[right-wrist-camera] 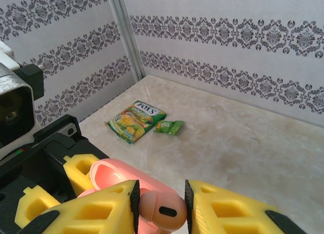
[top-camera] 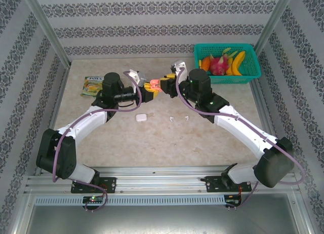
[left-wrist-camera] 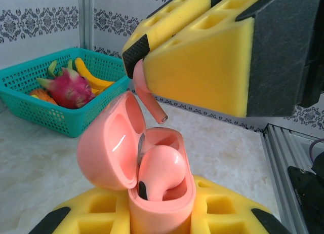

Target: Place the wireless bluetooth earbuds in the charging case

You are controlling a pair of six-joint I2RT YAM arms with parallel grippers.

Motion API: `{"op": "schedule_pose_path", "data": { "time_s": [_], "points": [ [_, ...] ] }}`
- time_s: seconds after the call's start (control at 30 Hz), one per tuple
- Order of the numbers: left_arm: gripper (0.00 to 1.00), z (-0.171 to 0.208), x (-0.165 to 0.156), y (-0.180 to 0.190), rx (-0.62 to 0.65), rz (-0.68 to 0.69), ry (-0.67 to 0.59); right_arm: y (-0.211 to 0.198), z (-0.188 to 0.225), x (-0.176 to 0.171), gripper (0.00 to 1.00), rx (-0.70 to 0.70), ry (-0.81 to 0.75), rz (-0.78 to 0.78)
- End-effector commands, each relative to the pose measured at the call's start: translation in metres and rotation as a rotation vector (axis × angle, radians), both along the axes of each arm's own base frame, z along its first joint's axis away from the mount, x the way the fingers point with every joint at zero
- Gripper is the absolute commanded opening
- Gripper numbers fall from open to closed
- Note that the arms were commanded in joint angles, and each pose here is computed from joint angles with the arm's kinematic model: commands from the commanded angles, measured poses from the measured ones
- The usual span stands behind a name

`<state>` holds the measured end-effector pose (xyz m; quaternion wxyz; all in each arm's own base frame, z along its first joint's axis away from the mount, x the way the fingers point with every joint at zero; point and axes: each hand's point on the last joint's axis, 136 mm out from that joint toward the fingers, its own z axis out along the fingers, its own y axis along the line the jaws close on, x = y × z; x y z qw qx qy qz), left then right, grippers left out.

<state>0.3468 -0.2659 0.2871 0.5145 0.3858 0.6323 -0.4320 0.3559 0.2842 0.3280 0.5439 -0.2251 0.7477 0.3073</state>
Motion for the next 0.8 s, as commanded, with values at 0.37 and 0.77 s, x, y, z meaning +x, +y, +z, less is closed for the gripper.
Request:
{"op": "schedule_pose_path", "data": {
  "time_s": [0.37, 0.77],
  "points": [
    [0.0, 0.032, -0.008, -0.006, -0.065, -0.046, -0.069, -0.001, -0.005, 0.01, 0.3, 0.012, -0.019, -0.021],
    [0.0, 0.029, -0.008, -0.006, -0.068, -0.04, -0.061, 0.003, -0.006, 0.015, 0.29, 0.051, -0.004, -0.031]
  ]
}}
